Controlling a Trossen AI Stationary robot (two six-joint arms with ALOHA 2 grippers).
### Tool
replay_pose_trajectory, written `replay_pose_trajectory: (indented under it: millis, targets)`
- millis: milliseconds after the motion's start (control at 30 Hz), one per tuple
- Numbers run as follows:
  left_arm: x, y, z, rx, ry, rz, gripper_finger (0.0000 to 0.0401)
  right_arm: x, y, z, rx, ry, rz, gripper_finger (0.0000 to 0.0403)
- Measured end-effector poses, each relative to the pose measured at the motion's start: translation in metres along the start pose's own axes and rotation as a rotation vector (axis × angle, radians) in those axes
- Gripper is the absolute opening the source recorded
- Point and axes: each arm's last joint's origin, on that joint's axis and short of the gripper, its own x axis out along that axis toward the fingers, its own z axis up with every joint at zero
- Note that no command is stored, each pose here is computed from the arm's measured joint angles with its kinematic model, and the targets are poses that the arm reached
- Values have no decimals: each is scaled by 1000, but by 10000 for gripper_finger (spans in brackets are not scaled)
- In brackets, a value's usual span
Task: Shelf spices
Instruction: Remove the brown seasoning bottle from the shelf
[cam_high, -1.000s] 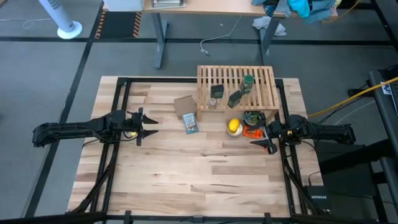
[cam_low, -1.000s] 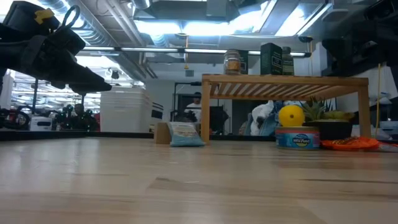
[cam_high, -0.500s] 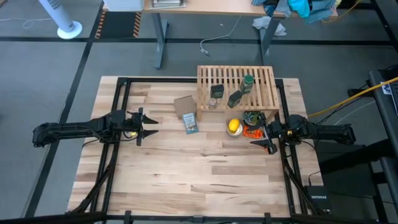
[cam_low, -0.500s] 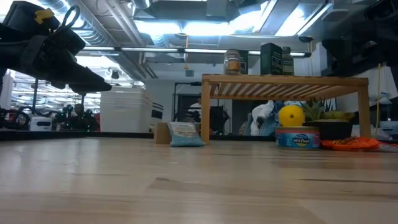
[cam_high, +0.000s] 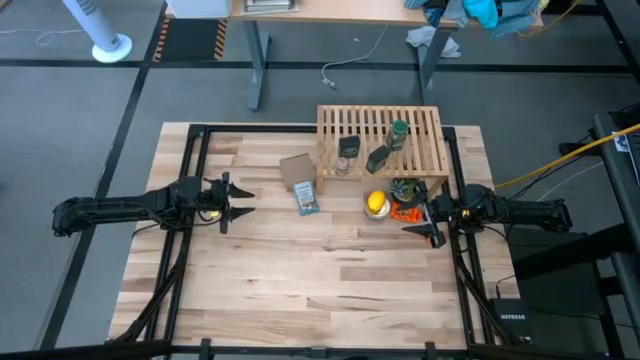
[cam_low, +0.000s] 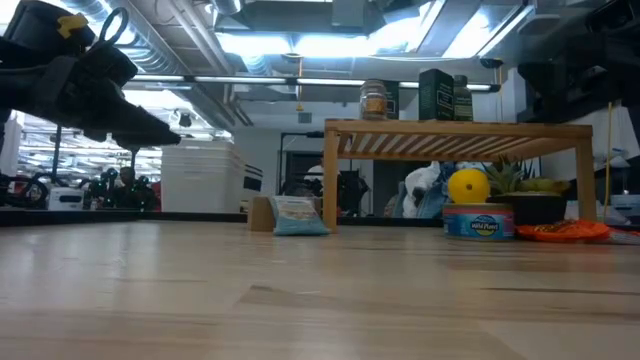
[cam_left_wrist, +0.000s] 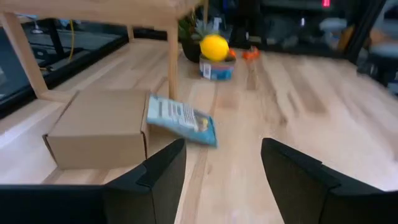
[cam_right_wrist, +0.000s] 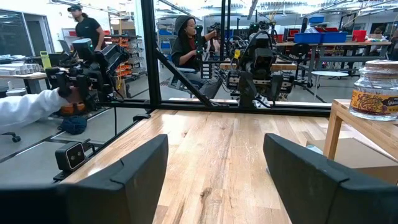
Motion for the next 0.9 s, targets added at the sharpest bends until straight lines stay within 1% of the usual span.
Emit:
replay_pose_trajectory:
  millis: [67, 167, 200, 233, 333, 400, 500, 600, 700, 833, 900]
  targets:
    - [0, 0, 2, -102, -20, -4, 202, 0, 0, 0, 0, -1, 0, 270]
    - [0, -1, 8, -353, -86, -18, 202, 0, 0, 0, 0, 0, 0, 270]
    - [-1, -1, 11, -426, -114, -29, 202, 0, 0, 0, 0, 0, 0, 270]
    - [-1, -1, 13, -469, -136, -37, 202, 0, 0, 0, 0, 0, 0, 270]
    - [-2, -1, 17, -493, -178, -43, 202, 0, 0, 0, 0, -1, 0, 270]
    - [-2, 0, 20, -495, -218, -20, 202, 0, 0, 0, 0, -1, 0, 270]
    - [-4, 3, 26, -500, -305, 60, 202, 0, 0, 0, 0, -1, 0, 270]
    - [-6, 6, 32, -461, -390, 132, 202, 0, 0, 0, 0, -1, 0, 270]
    - [-6, 7, 32, -452, -391, 150, 202, 0, 0, 0, 0, -1, -1, 270]
    - [-6, 7, 30, -488, -374, 151, 202, 0, 0, 0, -1, -2, 0, 270]
    - [-6, 7, 31, -458, -378, 137, 202, 0, 0, 0, -1, -1, 0, 270]
